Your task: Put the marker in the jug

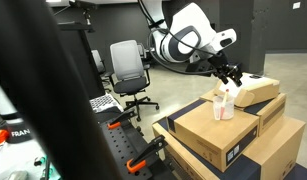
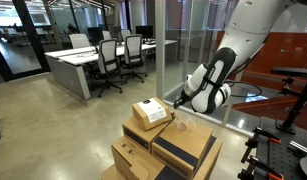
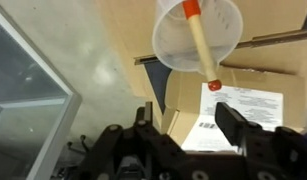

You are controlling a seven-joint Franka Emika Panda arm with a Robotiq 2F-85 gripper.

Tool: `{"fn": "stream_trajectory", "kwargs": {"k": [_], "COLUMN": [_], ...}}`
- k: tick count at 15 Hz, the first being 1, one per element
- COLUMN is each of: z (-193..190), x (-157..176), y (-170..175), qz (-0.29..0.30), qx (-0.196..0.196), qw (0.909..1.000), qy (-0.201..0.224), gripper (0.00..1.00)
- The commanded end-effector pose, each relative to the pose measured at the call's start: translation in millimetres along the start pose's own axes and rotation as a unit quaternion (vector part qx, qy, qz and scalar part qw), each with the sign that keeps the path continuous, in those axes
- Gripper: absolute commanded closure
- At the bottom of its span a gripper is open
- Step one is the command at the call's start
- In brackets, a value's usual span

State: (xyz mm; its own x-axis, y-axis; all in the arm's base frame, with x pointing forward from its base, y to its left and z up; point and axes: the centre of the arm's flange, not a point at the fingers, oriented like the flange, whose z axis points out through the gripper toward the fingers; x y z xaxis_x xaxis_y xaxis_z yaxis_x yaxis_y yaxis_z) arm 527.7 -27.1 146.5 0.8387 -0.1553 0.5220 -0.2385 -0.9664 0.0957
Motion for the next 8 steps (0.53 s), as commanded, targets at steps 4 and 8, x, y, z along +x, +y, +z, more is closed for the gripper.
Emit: {"fn": "stream_trajectory", "kwargs": {"k": [4,8], "z": [1.0,2.0], "x": [-3.5,-1.6], "y": [-12.7,-13.0], "qz": [0.010,-0.001], "qx": [0.003,0.007], "qw": [0.9999,1.0000], "qy": [0.005,0.000], "gripper": [0.00,0.00]}}
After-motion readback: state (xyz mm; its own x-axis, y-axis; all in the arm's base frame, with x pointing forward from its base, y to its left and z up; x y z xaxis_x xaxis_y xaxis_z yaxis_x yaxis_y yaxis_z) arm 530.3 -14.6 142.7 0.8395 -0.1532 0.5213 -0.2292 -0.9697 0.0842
